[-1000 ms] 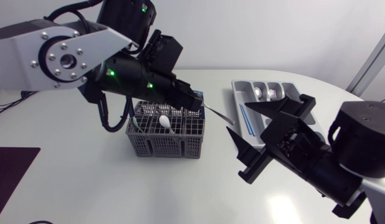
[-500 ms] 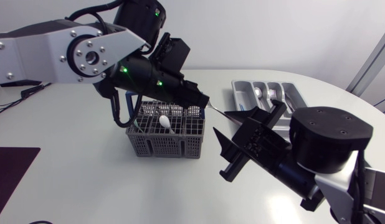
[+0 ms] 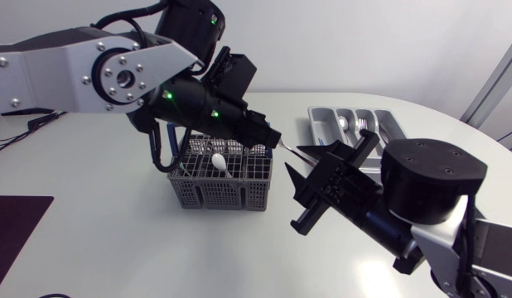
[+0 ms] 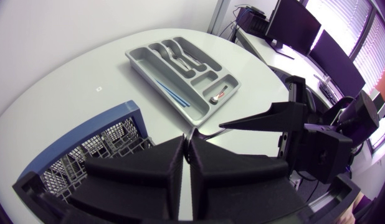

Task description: Unload the cutlery basket into the drawer organizer.

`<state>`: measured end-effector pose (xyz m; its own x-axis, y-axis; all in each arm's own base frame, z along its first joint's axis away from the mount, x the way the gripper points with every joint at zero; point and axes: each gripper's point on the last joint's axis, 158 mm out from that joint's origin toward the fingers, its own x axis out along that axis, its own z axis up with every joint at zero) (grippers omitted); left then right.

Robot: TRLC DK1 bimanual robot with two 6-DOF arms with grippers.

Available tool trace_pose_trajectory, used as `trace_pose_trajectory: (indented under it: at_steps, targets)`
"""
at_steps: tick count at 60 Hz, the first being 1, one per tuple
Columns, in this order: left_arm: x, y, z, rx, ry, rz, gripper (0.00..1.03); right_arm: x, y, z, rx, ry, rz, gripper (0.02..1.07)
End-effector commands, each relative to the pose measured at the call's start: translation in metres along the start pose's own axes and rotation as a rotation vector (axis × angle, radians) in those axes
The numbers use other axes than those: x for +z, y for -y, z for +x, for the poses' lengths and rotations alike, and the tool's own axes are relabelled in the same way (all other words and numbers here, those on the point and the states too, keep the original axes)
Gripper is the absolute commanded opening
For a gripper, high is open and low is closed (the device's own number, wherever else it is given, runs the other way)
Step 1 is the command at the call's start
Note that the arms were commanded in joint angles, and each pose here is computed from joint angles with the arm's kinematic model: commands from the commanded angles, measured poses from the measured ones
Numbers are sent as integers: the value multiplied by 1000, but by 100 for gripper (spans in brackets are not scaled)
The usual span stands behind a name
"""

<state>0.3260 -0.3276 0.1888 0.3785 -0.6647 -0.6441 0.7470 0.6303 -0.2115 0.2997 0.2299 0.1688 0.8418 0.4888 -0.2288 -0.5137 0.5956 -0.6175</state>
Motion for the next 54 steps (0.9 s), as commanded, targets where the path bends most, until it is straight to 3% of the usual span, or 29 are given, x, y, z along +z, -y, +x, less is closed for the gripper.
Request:
trace_pose_trajectory:
  at_steps: [1, 22, 36, 54]
  targets:
    - [-2, 3, 4, -13, -13, -4, 4, 5, 6, 4, -16, 12, 2, 47]
    - [-13, 12, 6, -28, -34, 9, 4, 9, 8, 6, -23, 19, 5, 42]
    - [-19, 13, 5, -30, -44, 13, 4, 5, 9, 8, -23, 9, 3, 17]
    - [-20, 17, 4, -35, -42, 19, 4, 5, 8, 10, -18, 8, 4, 13]
